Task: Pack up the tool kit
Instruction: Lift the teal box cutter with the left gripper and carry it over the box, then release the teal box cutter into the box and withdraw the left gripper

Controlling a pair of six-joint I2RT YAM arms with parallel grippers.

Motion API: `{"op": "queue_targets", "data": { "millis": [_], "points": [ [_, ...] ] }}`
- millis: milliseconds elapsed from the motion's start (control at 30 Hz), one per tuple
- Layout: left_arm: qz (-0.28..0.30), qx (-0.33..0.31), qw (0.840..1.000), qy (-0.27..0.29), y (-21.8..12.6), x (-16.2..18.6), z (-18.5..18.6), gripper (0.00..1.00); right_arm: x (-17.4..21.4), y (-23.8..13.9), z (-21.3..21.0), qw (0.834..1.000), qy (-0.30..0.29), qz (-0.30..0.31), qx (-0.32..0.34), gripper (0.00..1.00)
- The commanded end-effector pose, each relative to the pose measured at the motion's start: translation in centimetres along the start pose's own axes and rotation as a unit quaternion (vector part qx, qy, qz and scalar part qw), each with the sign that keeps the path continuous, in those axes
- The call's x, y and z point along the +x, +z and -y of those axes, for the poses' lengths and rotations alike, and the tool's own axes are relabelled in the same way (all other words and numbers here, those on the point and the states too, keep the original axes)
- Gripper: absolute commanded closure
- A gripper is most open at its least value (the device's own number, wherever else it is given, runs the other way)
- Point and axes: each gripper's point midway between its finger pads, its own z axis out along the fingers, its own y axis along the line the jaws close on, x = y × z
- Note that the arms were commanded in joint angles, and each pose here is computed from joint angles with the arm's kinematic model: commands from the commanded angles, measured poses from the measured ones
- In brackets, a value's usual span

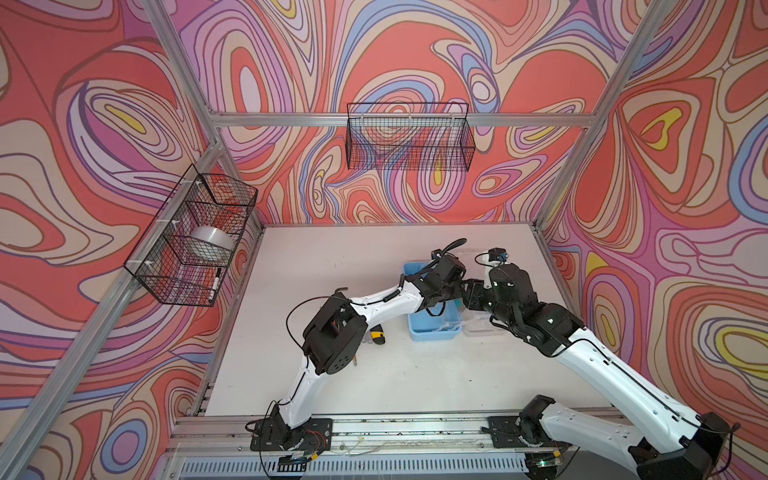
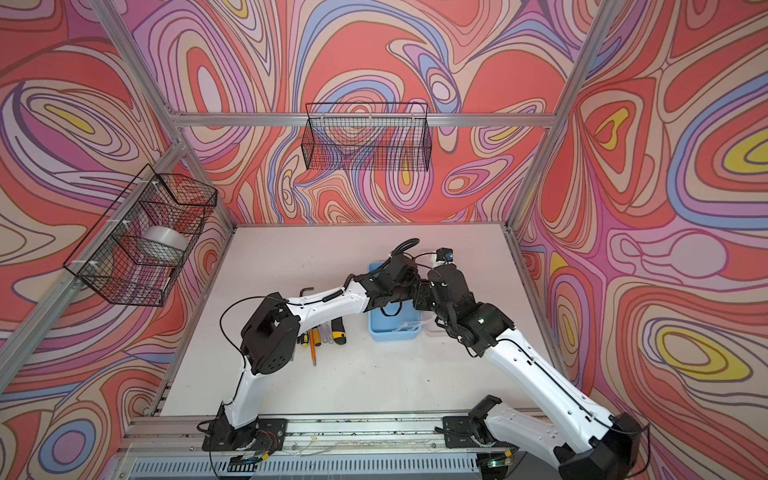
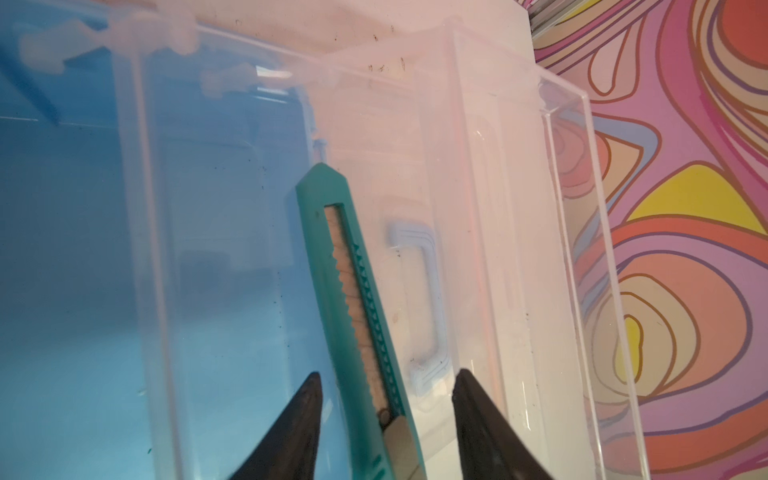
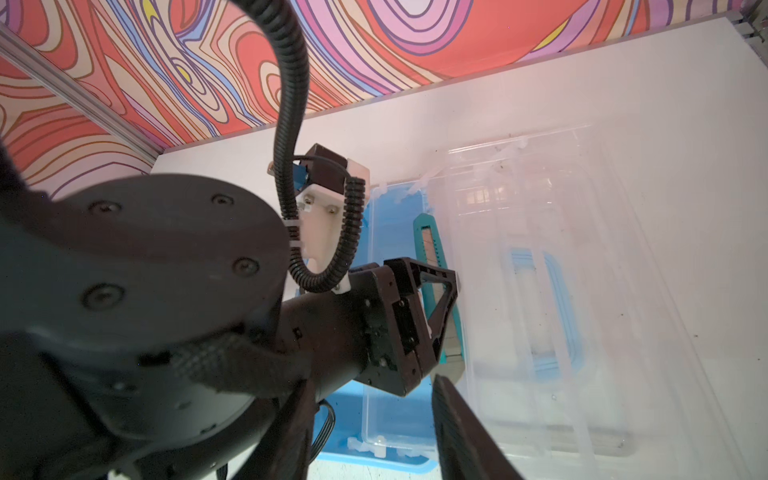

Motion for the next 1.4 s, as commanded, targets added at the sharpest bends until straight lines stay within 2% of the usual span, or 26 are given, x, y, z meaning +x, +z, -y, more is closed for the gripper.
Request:
{"op": "queue_targets", "data": {
  "millis": [0, 233, 300, 400, 433, 600, 667, 800, 867, 967, 1033, 1200, 1367],
  "points": [
    [0.008, 0.006, 1.000, -0.008, 0.4, -0.4, 0.6, 0.47, 0.0, 0.4, -0.2, 1.000, -0.001, 0.001, -0.006, 0.51],
    [0.037, 0.012, 0.999, 0.032, -1.9, -2.8, 1.6, 0.44, -1.3, -0.4, -0.1, 1.000, -0.016, 0.018, 0.004, 0.51],
    [0.054, 0.003, 0.997, 0.046, -3.2, -4.1, 1.5, 0.38, -1.9, -0.7, -0.2, 0.999, -0.022, 0.026, 0.007, 0.51],
    [0.085, -0.012, 0.994, 0.074, -5.6, -6.3, 1.5, 0.15, -2.6, -0.9, -0.4, 0.999, -0.030, 0.035, 0.007, 0.51],
    [0.103, -0.016, 0.991, 0.084, -6.7, -7.4, 1.7, 0.01, -2.7, -0.8, -0.6, 0.999, -0.032, 0.035, 0.003, 0.51],
    [0.118, -0.066, 0.980, 0.147, -10.6, -9.3, 0.1, 0.00, -2.1, 0.7, -1.9, 0.999, -0.040, 0.012, -0.020, 0.50],
    [0.113, -0.069, 0.972, 0.193, -12.0, -9.1, -0.2, 0.00, -1.6, 1.3, -2.6, 0.998, -0.041, 0.002, -0.038, 0.50],
    [0.126, -0.103, 0.958, 0.235, -15.2, -9.1, -2.2, 0.00, 0.0, 3.0, -4.3, 0.996, -0.031, -0.031, -0.083, 0.49],
    [0.132, -0.106, 0.958, 0.231, -16.5, -8.9, -3.3, 0.00, 0.9, 4.1, -4.9, 0.994, -0.030, -0.056, -0.090, 0.49],
    [0.104, -0.114, 0.973, 0.170, -18.1, -7.8, -6.8, 0.00, 1.8, 5.2, -6.1, 0.992, -0.040, -0.078, -0.092, 0.49],
    [0.092, -0.127, 0.977, 0.141, -19.1, -6.7, -9.2, 0.00, 2.0, 5.2, -7.0, 0.991, -0.046, -0.082, -0.096, 0.49],
    [0.096, -0.183, 0.970, 0.130, -22.6, -3.8, -15.3, 0.00, 3.0, 5.2, -9.6, 0.988, -0.066, -0.092, -0.104, 0.49],
    [0.077, -0.232, 0.964, 0.104, -24.8, -1.8, -20.6, 0.00, 6.3, 6.3, -12.1, 0.981, -0.104, -0.131, -0.098, 0.51]
  ]
}}
